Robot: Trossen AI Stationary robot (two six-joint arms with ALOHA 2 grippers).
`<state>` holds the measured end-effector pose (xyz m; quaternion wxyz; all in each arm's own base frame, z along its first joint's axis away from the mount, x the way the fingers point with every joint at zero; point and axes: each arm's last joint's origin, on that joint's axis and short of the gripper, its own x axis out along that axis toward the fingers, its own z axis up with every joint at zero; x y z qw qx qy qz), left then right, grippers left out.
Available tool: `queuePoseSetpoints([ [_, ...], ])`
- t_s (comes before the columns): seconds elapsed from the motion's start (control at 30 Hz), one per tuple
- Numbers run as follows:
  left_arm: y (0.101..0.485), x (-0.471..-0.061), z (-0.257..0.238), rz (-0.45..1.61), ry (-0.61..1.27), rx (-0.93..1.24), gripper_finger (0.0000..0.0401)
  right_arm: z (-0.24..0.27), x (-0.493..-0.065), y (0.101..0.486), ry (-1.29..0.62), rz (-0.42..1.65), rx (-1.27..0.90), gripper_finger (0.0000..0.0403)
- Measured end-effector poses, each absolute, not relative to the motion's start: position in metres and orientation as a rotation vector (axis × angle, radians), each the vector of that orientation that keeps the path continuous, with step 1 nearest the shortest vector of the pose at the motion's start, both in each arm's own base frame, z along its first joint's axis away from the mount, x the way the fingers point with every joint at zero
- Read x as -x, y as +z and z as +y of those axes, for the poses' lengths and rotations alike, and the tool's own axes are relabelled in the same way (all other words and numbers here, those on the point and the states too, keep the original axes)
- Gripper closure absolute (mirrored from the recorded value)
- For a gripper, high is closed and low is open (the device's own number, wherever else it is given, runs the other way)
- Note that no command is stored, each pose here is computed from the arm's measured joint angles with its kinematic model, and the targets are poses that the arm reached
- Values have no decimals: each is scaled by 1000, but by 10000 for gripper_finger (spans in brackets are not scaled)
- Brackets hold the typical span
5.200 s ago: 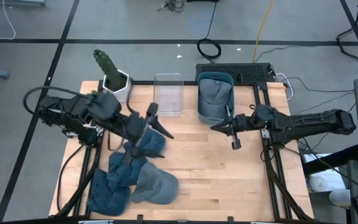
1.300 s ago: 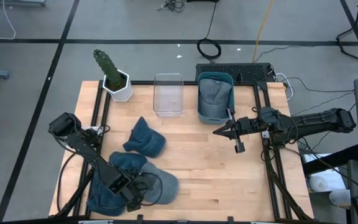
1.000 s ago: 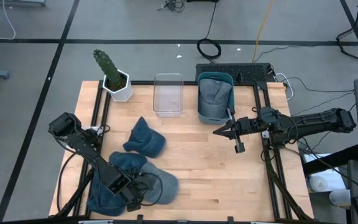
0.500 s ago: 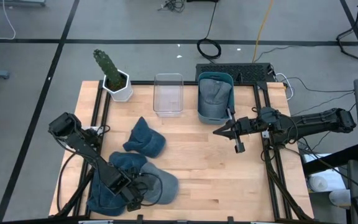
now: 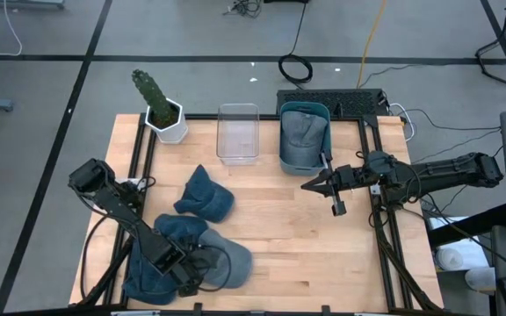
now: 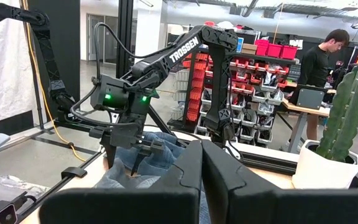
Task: Pick & Place hat
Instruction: Put the gray cap into the blue bin
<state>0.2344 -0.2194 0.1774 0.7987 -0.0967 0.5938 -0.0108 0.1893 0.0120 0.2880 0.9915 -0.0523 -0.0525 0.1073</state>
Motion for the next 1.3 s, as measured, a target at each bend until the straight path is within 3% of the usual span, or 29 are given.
queuePoseSetpoints([
  [0.2, 178, -238, -216, 1247, -93, 85, 128, 12, -189, 288, 215, -105, 105, 403],
  [0.67, 179, -242, -219, 1234, -142, 133, 133, 12, -189, 287, 216, -94, 104, 403],
  [0.8, 179, -241, -220, 1235, -144, 133, 181, 12, -189, 287, 216, -94, 104, 403],
  [1.1, 179, -243, -218, 1227, -96, 174, 381, 12, -189, 287, 216, -94, 104, 403],
  [1.17, 179, -245, -216, 1226, -103, 162, 389, 12, -189, 287, 216, -94, 104, 403],
  [1.3, 179, -245, -216, 1228, -288, -24, 383, 12, -189, 287, 215, -95, 104, 403],
])
